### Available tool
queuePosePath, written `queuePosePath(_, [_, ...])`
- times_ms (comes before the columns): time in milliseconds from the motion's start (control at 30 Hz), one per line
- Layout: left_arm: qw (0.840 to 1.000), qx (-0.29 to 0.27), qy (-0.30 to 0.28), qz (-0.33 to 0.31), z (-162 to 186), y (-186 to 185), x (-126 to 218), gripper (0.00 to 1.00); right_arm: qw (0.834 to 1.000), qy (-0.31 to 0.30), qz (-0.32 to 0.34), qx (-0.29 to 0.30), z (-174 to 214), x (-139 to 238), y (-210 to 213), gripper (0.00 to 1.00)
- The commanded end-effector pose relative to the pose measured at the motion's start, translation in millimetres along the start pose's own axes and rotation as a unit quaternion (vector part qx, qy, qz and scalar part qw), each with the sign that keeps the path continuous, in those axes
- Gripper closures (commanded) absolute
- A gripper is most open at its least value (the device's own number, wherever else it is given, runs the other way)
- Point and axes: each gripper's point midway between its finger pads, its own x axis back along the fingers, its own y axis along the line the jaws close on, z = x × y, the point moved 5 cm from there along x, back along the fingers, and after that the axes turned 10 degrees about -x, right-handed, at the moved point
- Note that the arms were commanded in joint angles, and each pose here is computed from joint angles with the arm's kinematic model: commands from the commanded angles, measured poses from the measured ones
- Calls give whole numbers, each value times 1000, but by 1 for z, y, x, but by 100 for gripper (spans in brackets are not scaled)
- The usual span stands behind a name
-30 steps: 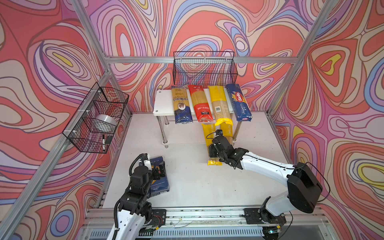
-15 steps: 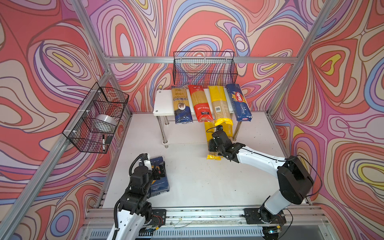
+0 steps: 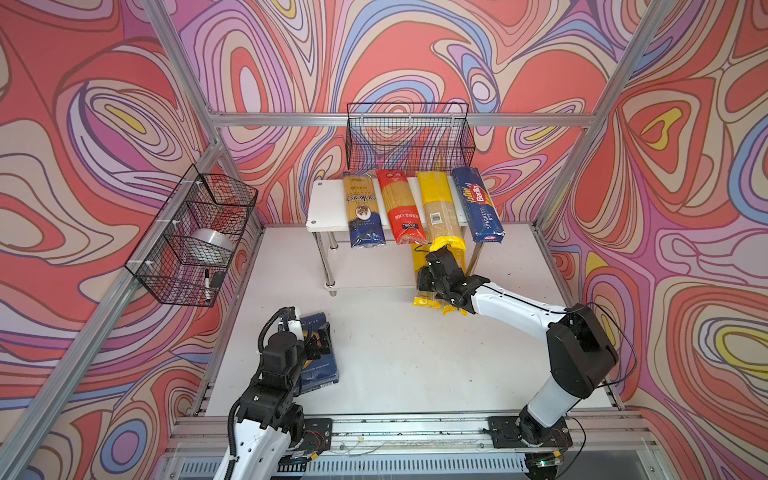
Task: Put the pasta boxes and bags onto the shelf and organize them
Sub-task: 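Lower the bag against the shelf front and open the right gripper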
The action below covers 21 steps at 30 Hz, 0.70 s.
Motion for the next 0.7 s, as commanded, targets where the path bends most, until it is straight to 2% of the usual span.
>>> queuePosePath(0, [1000, -4, -12, 0, -6, 0, 0, 0, 997, -64, -45, -15, -39, 3, 25, 100])
queuePosePath(533, [1000, -8, -3, 10, -7, -3, -4, 0, 997, -52, -33, -45, -47, -23, 2, 99])
queuePosePath(567, [1000, -8, -3, 9, -7, -3, -4, 0, 997, -45, -33, -50, -46, -27, 1, 97])
queuePosePath(667, [1000, -7, -4, 6, -6, -2, -3, 0, 997, -42, -37, -54, -46, -31, 1, 79])
